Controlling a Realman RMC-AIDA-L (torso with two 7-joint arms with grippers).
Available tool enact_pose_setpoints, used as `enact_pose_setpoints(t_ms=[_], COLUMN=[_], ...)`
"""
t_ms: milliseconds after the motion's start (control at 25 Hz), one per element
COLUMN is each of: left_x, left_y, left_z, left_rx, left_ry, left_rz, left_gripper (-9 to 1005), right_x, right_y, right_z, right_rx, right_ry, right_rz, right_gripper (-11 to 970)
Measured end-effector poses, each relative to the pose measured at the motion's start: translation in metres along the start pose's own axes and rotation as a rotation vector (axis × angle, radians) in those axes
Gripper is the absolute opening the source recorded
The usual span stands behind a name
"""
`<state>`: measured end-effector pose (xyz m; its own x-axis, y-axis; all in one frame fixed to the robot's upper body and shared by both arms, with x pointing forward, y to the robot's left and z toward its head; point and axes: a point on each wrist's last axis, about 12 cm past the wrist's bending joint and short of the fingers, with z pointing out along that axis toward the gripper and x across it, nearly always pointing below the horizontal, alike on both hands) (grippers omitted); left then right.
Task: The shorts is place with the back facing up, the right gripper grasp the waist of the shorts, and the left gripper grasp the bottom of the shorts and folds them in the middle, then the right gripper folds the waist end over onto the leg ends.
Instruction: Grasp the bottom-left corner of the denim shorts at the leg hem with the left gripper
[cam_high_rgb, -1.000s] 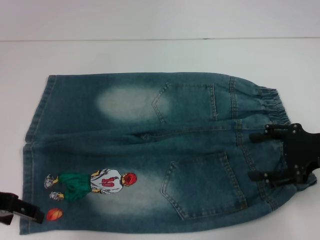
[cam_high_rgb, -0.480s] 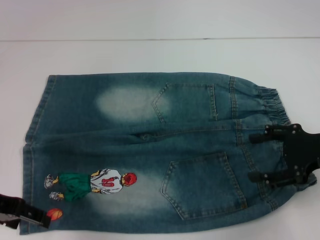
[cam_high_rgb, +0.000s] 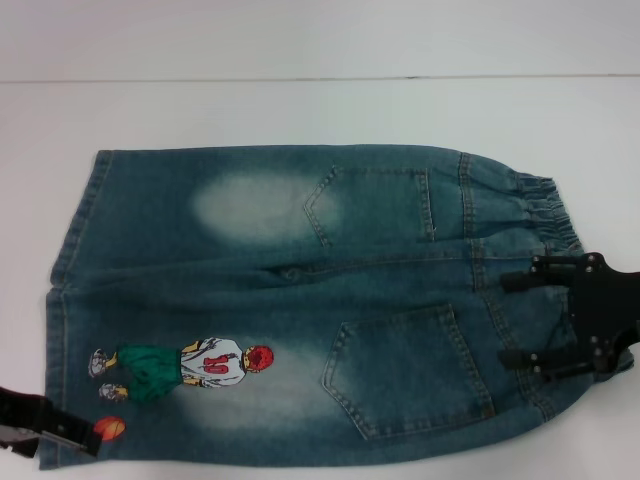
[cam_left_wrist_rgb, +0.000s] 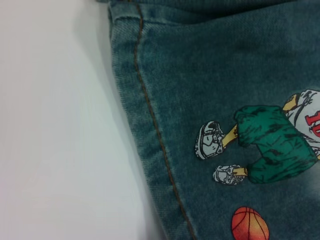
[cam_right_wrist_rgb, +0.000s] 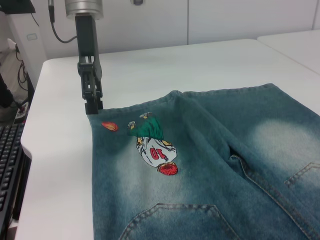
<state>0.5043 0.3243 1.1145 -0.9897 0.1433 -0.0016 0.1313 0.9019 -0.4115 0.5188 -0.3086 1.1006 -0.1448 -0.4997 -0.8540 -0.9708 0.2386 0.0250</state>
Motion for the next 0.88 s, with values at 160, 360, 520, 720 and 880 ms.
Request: enact_pose_setpoints(t_ms=[160, 360, 520, 720, 880], left_x=[-0.0010, -0.0038, -0.0057, -0.0064, -0.0071], left_y=[-0.0002, -0.0048, -0.0081, -0.0091, -0.0075], left_z=[0.0005, 0.0010, 0.0015, 0.0017, 0.0055], left_rx=[-0.007, 0.000, 0.004, 0.006, 0.013], left_ry=[0.001, 0.006, 0.010, 0.014, 0.032], left_rz=[0.004, 0.018, 0.027, 0.030, 0.026], left_gripper=[888, 887, 886, 885, 775], right_x=[-0.0001, -0.0010, -0.0010, 0.0001, 0.0001], right_y=[-0.0001, -0.0011, -0.0019, -0.0021, -0.0017], right_z=[-0.0001, -0.0001, -0.0003, -0.0005, 0.0003], right_rx=[0.001, 0.003, 0.010, 0.018, 0.017], right_ry=[0.000, -0.002, -0.002, 0.000, -0.001], right_rz=[0.000, -0.002, 0.000, 0.002, 0.002], right_gripper=[912, 912, 912, 912, 912])
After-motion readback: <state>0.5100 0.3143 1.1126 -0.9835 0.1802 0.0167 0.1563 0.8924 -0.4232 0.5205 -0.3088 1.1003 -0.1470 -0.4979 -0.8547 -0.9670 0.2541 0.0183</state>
